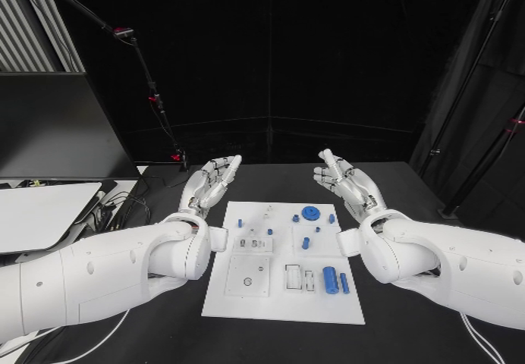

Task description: Assemble the parts on the task board

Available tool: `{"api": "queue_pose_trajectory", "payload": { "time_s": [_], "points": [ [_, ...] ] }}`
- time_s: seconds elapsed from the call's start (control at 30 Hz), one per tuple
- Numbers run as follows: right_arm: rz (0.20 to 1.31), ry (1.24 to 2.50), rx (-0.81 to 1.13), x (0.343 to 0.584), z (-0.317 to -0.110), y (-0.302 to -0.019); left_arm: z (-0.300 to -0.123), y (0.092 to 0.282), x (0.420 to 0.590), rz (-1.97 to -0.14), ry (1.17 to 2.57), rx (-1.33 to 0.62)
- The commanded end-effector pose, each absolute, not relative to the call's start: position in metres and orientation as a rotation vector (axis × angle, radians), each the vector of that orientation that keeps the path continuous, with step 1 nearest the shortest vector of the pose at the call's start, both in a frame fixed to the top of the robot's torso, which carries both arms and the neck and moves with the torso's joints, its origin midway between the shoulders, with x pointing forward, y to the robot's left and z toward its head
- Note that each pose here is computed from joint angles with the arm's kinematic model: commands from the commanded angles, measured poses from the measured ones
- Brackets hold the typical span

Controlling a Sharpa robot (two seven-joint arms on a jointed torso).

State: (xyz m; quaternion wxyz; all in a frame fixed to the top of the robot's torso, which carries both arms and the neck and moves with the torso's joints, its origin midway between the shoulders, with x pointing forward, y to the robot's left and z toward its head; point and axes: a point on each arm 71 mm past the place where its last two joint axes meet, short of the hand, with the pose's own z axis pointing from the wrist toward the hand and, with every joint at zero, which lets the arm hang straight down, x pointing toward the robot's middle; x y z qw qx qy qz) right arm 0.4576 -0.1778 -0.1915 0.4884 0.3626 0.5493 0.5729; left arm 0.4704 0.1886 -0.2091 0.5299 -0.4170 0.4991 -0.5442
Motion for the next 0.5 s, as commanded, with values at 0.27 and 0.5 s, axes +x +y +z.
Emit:
{"api": "queue_pose_trajectory", "payload": {
  "time_s": [0.27, 0.5],
  "points": [
    [1.465, 1.389, 0.729, 0.4536, -0.1858, -0.1687, -0.1780, 0.1825, 0.4630, -1.527, 0.920, -0.642],
    [1.442, 1.401, 0.741, 0.4589, -0.1891, -0.1762, -0.1793, 0.1828, 0.4654, -1.526, 0.928, -0.650]
  ]
}}
